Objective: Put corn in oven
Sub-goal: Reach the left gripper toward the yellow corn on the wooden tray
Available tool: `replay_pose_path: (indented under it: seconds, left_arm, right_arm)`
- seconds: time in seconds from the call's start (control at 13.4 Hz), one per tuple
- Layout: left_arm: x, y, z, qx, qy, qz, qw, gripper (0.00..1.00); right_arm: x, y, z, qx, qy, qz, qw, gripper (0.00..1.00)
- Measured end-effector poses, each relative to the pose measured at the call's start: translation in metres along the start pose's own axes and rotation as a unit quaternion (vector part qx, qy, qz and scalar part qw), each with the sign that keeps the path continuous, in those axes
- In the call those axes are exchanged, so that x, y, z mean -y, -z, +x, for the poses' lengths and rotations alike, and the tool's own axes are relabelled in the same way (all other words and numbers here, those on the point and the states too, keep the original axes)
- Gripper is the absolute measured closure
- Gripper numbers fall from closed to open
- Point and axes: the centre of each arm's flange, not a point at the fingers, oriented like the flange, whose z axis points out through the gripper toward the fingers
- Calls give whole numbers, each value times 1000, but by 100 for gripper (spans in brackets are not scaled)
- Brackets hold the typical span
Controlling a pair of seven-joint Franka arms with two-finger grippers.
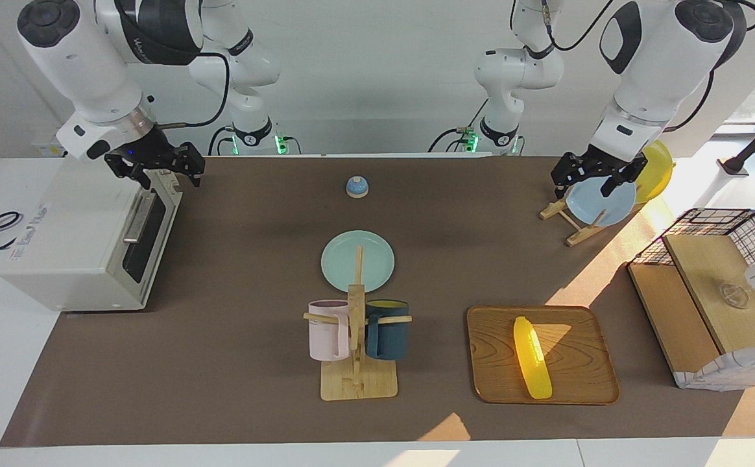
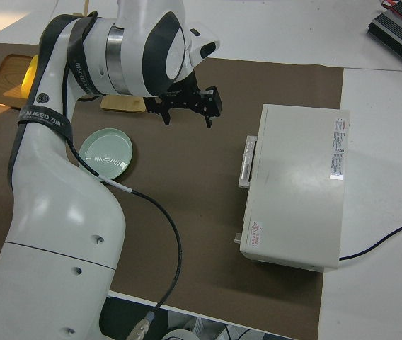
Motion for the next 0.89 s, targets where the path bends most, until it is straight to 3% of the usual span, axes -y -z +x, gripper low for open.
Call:
replay_pose_path:
  seconds: [0.67,0.89]
  left_arm:
    - [-7,0,0,-2,-6,0,1000,0]
    - [-9,4,5,-29,-6,-7,1000,0]
  right_arm:
    - [1,1,0,-1,1,0,1000,0]
    - [1,-2,0,2,1,0,1000,0]
